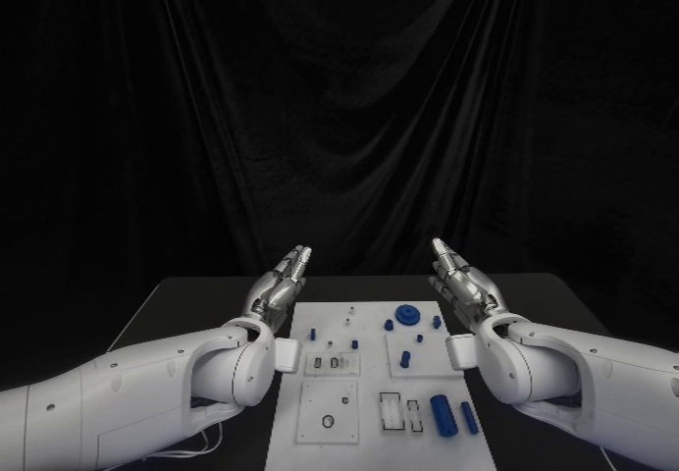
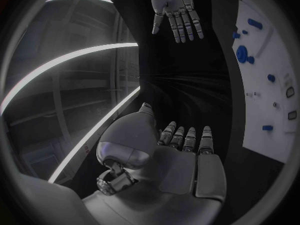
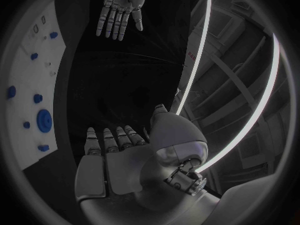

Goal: Assemble the parts on the task board

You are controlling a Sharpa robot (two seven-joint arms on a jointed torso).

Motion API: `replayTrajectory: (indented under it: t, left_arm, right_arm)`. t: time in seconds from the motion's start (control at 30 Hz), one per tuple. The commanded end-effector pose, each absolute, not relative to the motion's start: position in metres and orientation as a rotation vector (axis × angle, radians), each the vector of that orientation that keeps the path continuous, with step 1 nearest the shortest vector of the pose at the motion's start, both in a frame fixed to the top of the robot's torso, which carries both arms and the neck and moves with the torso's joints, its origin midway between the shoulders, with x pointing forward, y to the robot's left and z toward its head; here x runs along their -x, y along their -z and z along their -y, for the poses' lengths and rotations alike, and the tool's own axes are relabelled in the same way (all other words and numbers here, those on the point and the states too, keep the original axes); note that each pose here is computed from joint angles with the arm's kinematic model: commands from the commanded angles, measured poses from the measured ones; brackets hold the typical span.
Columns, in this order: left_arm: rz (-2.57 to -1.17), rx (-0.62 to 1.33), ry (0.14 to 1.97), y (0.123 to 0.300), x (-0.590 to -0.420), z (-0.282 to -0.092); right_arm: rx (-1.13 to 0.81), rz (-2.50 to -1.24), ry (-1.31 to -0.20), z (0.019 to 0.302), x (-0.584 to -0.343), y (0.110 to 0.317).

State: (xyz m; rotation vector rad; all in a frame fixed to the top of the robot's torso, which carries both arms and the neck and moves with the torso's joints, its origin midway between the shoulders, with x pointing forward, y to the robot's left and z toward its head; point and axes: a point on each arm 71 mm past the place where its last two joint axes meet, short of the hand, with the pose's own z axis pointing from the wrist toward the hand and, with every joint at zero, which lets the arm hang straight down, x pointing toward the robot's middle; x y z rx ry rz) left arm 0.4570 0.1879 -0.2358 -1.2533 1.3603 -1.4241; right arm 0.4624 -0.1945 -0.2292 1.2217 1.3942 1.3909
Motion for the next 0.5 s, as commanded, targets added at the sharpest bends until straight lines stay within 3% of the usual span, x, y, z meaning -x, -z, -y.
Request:
replayTrajectory:
  t: [0.03,0.23,0.5]
  left_arm:
    - [-1.338,1.310,1.693,0.2288,-0.4554,-0.1793]
    - [-1.333,1.354,1.884,0.2273,-0.4516,-0.1773]
    - [-1.318,1.379,1.983,0.2260,-0.4496,-0.1772]
  right_arm:
    - [-1.298,-1.505,-1.593,0.1868,-0.4603,0.2290]
    - [-1.323,-1.595,-1.730,0.1873,-0.4573,0.2282]
    - [-1.333,-1.635,-1.797,0.1880,-0.4556,0.2273]
